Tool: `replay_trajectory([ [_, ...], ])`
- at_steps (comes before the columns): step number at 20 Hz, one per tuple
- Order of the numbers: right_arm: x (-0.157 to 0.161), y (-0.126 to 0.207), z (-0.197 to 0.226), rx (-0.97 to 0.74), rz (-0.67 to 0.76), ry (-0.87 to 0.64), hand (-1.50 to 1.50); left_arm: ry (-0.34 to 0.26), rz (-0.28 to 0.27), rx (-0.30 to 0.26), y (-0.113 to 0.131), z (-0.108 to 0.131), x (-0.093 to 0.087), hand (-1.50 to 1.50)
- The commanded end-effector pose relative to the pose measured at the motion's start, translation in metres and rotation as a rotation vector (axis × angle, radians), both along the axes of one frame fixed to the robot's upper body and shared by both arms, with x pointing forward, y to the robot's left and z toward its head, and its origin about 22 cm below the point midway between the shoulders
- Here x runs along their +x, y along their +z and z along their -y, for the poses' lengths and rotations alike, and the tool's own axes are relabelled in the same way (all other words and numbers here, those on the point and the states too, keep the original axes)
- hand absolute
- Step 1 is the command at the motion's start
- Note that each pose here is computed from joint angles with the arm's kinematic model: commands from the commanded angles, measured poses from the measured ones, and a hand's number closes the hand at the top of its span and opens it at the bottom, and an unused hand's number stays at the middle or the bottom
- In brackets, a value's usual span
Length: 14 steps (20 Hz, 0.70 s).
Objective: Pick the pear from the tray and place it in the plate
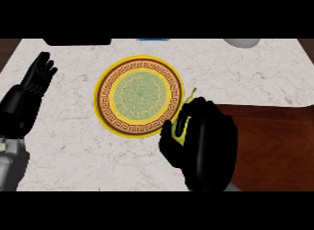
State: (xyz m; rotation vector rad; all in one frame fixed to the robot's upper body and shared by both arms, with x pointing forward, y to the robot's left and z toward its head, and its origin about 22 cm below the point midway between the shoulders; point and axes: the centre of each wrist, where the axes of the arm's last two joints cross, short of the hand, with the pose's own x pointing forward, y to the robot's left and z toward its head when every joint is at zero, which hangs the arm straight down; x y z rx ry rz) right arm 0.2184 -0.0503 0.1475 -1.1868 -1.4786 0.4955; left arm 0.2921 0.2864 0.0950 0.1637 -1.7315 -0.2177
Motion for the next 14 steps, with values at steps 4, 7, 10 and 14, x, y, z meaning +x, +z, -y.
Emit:
replay_trajectory([
  [4, 0.028, 0.014, -0.032, 0.120, -0.045, -0.159, 1.50, -0.073, 0.023, 0.014, 0.013, 0.016, 0.004, 0.00],
  [7, 0.046, 0.015, -0.029, 0.163, -0.080, -0.143, 1.50, -0.059, 0.032, -0.003, 0.012, 0.019, 0.013, 0.00],
  [10, 0.075, 0.017, -0.029, 0.186, -0.090, -0.171, 1.50, -0.087, 0.025, -0.004, 0.000, 0.017, 0.005, 0.00],
  [14, 0.107, 0.008, -0.033, 0.151, -0.140, -0.203, 1.50, -0.080, 0.047, -0.005, 0.021, 0.026, 0.019, 0.00],
])
